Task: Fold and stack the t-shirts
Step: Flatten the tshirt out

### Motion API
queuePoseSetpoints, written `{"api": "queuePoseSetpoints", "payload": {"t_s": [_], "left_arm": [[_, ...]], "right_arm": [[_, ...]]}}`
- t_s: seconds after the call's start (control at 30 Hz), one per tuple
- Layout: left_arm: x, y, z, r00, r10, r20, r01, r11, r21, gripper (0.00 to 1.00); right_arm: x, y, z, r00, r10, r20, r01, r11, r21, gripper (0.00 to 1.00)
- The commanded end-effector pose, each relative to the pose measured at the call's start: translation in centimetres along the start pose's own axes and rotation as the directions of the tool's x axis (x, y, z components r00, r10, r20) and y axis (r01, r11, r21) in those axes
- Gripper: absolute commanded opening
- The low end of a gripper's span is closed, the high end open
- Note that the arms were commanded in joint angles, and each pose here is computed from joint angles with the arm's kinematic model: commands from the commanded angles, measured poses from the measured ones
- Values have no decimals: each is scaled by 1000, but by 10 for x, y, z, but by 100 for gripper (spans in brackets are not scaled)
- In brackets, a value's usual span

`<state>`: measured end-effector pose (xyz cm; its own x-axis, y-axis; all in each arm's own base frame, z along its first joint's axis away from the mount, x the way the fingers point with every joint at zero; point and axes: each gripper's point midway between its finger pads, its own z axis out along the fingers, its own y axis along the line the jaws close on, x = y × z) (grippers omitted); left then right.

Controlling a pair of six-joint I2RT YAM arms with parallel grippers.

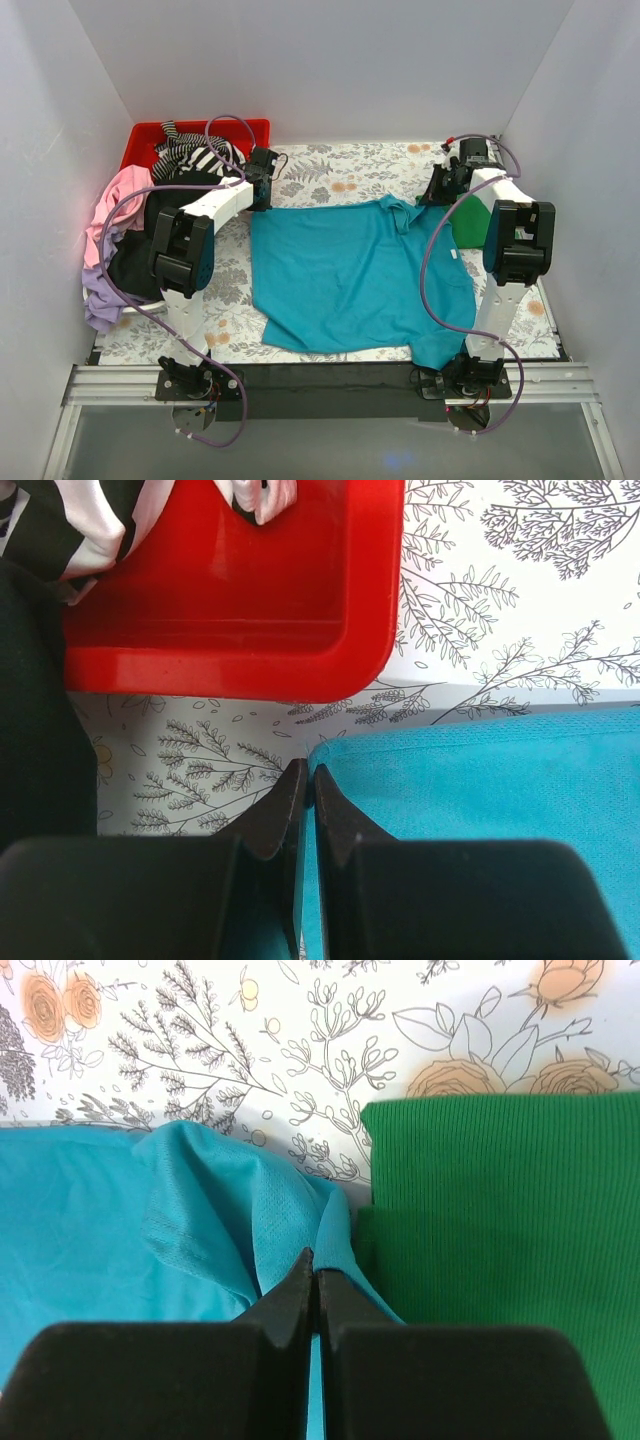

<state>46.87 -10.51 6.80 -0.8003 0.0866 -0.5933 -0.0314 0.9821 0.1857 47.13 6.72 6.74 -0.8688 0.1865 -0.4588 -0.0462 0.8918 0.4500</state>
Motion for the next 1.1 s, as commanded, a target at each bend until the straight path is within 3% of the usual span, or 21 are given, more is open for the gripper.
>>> {"api": "queuePoseSetpoints", "payload": {"t_s": [0.0, 0.37, 0.4, 0.47, 0.53, 0.6, 0.67, 0.83, 1.07], "left_arm": [[-8, 11, -9, 1000, -5, 29, 6, 999, -35, 0], [-15, 38, -2, 999, -18, 29, 21, 997, -79, 0], [-14, 37, -2, 999, -21, 27, 23, 997, -74, 0], [-15, 37, -1, 999, -26, 28, 28, 997, -68, 0], [-14, 33, 0, 999, -28, 23, 29, 998, -53, 0], [-12, 32, 1, 999, -30, 18, 31, 998, -50, 0], [-11, 31, 2, 999, -32, 15, 33, 998, -44, 0], [-11, 30, 3, 999, -29, 13, 29, 999, -38, 0], [-10, 25, 5, 999, -33, 6, 33, 999, -17, 0]], "right_arm": [[-32, 18, -19, 994, -56, 90, 59, 998, -36, 1], [-74, -7, -50, 979, 67, 191, -55, 996, -68, 1], [-73, -11, -46, 980, 73, 184, -61, 996, -70, 8], [-75, -14, -46, 979, 75, 190, -63, 996, -70, 9], [-73, -15, -40, 980, 80, 182, -66, 994, -83, 34], [-69, -13, -35, 982, 87, 167, -70, 992, -102, 46], [-65, -12, -32, 982, 87, 166, -67, 990, -122, 65], [-53, 14, -47, 982, 66, 174, -31, 979, -200, 62], [-18, 20, -35, 995, 53, 81, -34, 977, -211, 49]]}}
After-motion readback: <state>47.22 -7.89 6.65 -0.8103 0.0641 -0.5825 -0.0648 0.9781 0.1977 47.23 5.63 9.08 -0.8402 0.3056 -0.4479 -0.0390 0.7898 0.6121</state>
